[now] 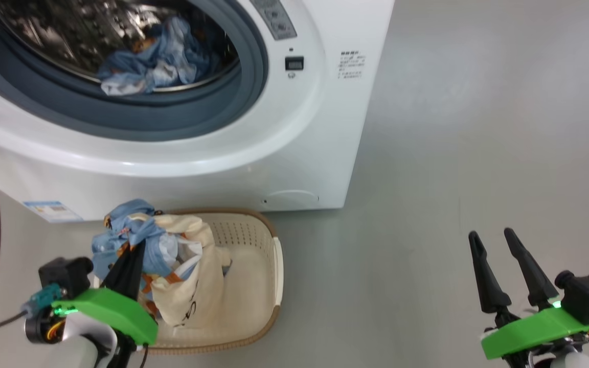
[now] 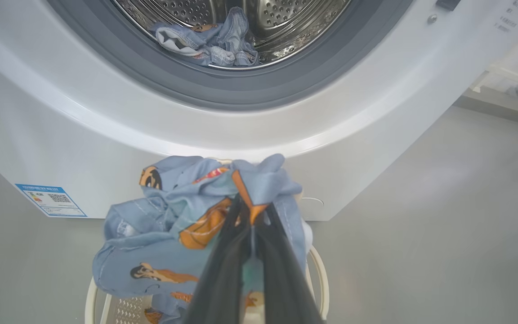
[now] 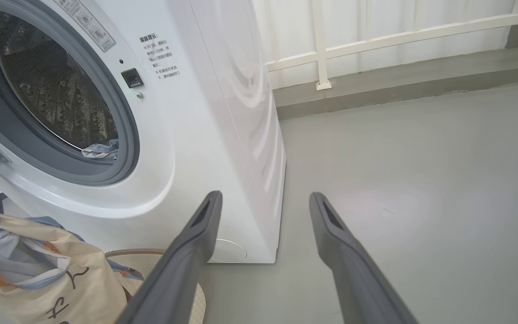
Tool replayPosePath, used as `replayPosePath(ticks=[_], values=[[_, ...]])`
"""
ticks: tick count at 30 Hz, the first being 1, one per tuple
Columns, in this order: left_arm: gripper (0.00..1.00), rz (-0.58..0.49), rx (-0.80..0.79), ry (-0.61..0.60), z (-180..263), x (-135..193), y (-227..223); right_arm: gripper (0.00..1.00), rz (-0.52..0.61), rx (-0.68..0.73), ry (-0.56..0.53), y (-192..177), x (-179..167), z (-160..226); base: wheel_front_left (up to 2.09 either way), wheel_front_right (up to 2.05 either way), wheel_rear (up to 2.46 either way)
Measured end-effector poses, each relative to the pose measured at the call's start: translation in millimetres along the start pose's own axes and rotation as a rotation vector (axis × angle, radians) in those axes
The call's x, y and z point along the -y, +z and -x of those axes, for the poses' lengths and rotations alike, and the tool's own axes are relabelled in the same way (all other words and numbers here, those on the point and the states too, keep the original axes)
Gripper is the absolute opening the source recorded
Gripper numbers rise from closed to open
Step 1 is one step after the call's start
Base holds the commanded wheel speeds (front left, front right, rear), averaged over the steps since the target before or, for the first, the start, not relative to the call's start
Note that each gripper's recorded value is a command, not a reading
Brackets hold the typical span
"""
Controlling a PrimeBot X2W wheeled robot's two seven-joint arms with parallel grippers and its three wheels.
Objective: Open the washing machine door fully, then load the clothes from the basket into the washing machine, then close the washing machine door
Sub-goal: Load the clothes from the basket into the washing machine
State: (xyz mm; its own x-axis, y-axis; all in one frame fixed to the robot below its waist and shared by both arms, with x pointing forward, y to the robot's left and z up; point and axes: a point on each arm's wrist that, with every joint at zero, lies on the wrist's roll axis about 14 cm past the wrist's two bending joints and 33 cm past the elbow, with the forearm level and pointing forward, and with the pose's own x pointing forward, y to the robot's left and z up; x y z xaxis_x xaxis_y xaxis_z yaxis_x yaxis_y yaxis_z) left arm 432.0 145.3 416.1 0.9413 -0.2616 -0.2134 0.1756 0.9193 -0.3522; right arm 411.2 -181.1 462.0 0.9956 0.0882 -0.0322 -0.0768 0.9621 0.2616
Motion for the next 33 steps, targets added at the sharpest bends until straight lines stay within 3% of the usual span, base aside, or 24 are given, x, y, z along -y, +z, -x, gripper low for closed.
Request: replayPosePath(ticks=[14, 33], values=[[0.0, -0.075, 0.207, -0.002, 47.7, 8.9, 51.4, 1.0, 0.009, 0.04, -0.029, 17.8, 8.4, 29.4, 0.0, 0.0, 0.0], [0.0, -0.072, 0.245, 0.056, 72.3, 4.5, 49.2, 1.0, 0.004, 0.024, -0.047, 10.9, 13.9, 25.6, 0.0, 0.0, 0.0]])
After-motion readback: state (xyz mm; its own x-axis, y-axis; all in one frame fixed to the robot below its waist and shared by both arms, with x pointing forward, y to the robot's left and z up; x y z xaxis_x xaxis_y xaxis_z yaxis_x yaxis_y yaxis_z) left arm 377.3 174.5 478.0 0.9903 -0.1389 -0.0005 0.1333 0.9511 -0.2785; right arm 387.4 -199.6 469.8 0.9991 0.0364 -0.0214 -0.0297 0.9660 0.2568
